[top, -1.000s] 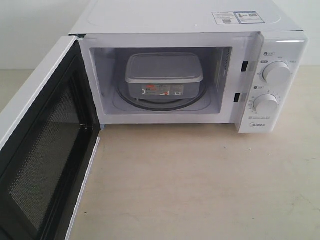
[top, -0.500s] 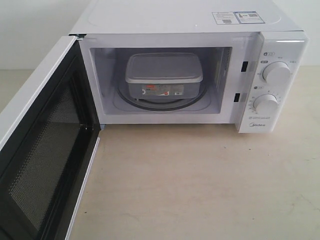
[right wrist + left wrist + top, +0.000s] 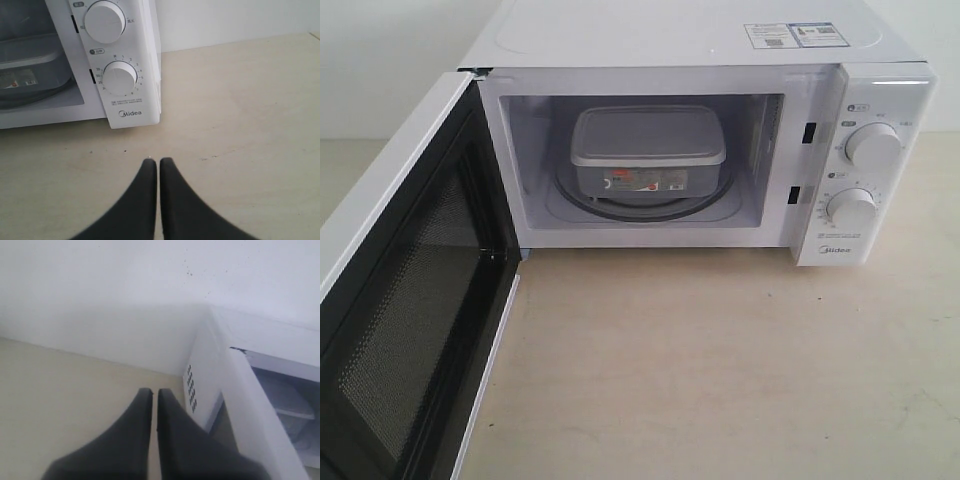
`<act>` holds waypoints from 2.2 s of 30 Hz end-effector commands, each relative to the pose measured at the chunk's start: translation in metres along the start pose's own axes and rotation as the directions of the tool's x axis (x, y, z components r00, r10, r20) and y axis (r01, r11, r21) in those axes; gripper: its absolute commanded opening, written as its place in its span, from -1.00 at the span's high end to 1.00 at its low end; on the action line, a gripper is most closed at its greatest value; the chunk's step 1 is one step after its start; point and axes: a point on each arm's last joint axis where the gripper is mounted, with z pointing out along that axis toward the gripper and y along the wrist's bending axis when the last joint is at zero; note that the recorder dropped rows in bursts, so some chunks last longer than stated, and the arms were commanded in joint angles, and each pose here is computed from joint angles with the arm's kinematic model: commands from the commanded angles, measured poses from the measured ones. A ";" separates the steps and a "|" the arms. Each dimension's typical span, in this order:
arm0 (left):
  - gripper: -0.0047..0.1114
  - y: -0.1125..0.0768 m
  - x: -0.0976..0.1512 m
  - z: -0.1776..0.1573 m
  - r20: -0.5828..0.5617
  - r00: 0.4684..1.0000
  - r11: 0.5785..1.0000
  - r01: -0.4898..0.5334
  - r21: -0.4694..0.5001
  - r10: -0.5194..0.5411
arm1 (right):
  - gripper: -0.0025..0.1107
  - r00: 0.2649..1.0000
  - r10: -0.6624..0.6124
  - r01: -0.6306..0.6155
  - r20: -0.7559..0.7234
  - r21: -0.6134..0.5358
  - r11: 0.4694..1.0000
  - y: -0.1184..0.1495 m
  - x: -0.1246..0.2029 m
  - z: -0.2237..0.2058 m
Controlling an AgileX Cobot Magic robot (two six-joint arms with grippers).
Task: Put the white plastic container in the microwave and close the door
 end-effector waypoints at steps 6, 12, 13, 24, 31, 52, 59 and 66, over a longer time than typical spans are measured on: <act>0.84 -0.020 -0.025 -0.028 0.014 0.991 0.978 0.132 0.159 -0.136 | 0.96 1.000 -0.001 0.001 0.006 -0.002 1.000 0.000 -0.001 0.000; 0.84 -0.017 -0.016 0.004 -0.316 0.942 0.991 0.131 0.041 -0.112 | 0.96 1.000 -0.001 0.001 0.004 -0.002 1.000 0.000 0.000 0.000; 0.84 -0.017 -0.020 0.021 -0.370 0.922 0.991 0.129 0.014 -0.115 | 0.96 1.000 -0.001 0.001 0.004 -0.002 1.000 0.000 0.000 0.000; 0.84 -0.037 0.004 0.157 -0.856 0.431 0.929 0.097 0.358 0.285 | 0.96 1.000 -0.001 0.001 0.004 -0.002 1.000 0.000 0.000 0.000; 0.84 -0.062 0.004 0.178 -0.737 0.560 0.746 0.288 0.601 0.378 | 0.96 1.000 -0.001 0.001 0.004 -0.002 1.000 0.000 0.000 0.000; 0.84 -0.106 0.022 0.232 -0.466 0.729 0.555 0.142 0.819 0.501 | 0.96 1.000 -0.001 0.001 0.004 -0.002 1.000 0.000 0.000 0.000; 0.84 -0.120 0.020 0.262 -0.445 0.756 0.590 0.097 0.801 0.480 | 0.96 1.000 -0.001 0.001 0.004 -0.002 1.000 0.000 0.000 0.000; 0.84 -0.120 0.026 0.288 -0.457 0.761 0.642 0.070 0.763 0.460 | 0.96 1.000 -0.001 0.001 0.004 -0.002 1.000 0.000 0.000 0.000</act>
